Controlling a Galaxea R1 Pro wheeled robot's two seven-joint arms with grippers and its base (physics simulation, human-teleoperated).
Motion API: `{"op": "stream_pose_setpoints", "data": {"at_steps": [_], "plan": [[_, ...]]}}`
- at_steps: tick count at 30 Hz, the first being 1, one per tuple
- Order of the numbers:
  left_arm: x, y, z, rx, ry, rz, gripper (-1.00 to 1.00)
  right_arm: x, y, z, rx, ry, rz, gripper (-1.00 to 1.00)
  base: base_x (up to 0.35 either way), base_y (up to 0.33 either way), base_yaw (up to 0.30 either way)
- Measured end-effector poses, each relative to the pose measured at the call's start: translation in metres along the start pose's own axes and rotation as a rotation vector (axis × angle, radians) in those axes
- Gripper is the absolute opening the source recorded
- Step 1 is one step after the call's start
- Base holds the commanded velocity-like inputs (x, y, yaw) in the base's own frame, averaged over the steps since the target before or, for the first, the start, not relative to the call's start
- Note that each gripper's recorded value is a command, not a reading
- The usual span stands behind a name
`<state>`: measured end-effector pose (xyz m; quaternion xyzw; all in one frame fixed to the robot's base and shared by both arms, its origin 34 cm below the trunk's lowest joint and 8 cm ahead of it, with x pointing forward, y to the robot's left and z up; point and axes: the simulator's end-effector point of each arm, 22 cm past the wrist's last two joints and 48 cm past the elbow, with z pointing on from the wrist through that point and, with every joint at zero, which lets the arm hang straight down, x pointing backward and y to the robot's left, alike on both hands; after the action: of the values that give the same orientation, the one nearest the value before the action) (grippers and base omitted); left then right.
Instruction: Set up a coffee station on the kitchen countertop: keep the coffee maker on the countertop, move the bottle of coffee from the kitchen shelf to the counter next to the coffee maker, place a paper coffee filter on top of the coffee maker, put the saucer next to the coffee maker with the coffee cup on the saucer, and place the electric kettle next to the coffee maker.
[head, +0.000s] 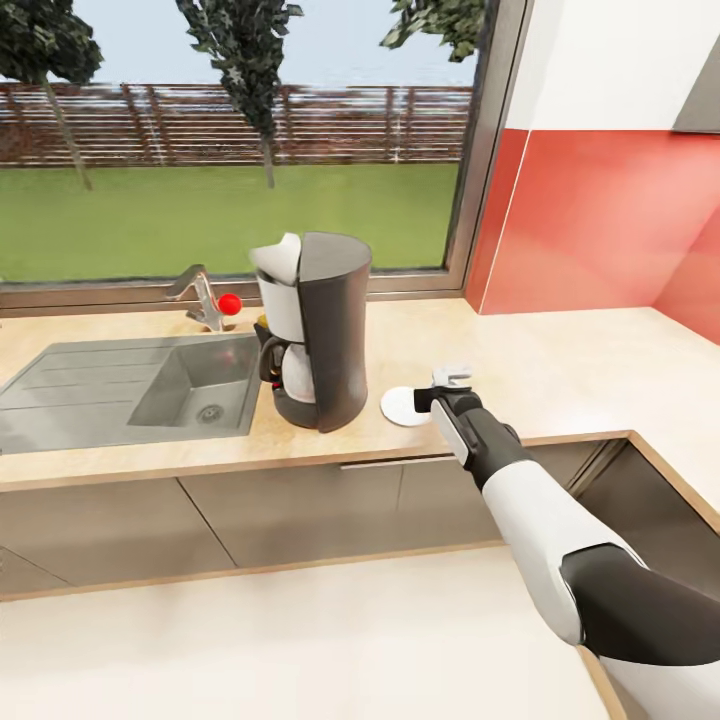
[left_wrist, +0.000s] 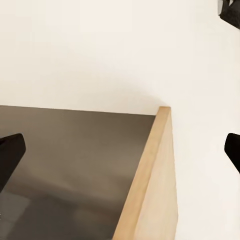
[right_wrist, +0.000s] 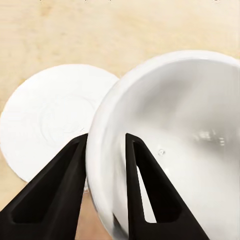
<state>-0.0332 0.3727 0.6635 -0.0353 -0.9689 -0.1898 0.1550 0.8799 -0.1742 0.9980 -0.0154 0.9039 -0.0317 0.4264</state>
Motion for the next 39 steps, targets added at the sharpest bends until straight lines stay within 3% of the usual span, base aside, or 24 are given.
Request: {"op": "stream_pose_setpoints", "data": {"at_steps": [39], "plan": [[0.0025, -0.0010, -0.0002, 0.003, 0.002, -0.001, 1.00, 0.0027, -0.0021, 0.0011, 0.006, 0.005, -0.002, -1.00, 0.010, 0.018, 0.029]]}}
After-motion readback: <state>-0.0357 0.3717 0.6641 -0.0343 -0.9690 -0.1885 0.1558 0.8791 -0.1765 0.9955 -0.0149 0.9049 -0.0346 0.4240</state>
